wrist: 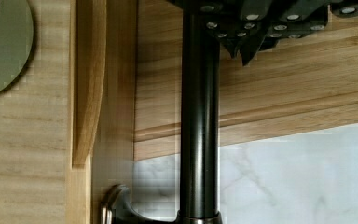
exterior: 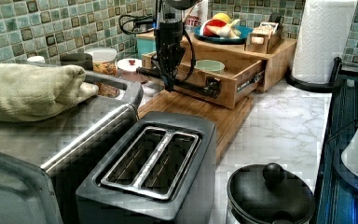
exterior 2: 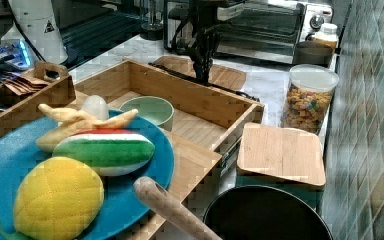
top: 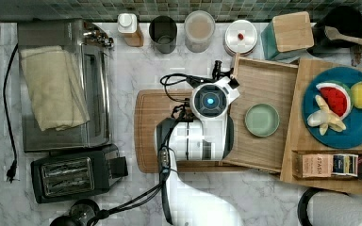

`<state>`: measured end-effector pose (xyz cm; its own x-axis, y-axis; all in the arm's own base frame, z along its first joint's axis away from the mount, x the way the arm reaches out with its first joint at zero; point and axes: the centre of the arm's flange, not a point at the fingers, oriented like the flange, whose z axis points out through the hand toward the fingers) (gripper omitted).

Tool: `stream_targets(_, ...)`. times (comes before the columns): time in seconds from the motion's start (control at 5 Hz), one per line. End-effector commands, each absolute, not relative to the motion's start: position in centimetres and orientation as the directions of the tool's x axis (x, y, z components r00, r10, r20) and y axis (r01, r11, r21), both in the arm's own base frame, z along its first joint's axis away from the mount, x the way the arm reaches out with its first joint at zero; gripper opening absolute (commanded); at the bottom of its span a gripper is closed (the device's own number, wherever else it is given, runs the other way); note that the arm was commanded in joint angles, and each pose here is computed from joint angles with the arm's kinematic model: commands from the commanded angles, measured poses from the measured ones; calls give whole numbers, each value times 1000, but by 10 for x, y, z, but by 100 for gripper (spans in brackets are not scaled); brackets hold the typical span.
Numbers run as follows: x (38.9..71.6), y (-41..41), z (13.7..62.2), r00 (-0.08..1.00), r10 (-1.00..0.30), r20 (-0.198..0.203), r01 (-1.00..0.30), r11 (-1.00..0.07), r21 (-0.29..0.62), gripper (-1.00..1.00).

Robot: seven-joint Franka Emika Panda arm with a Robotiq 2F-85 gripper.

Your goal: Close the drawer.

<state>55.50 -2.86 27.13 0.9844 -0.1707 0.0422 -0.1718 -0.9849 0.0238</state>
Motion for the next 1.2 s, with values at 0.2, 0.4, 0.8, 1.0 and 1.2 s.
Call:
stream_targets(0.2, 552, -182, 335, 923, -364, 126, -375, -924, 76, -100)
stream_targets(0.4, 546, -221, 340, 927, -352, 127, -367, -923, 120, -100)
stream_targets(0.8, 516, -289, 340, 929, -312, 198, -345, -925, 157, -100)
stream_targets(1.0, 506, -324, 341, 947, -259, 191, -294, -937, 187, -100)
stream_targets(1.2, 499, -355, 342, 951, -235, 204, -276, -939, 205, -100)
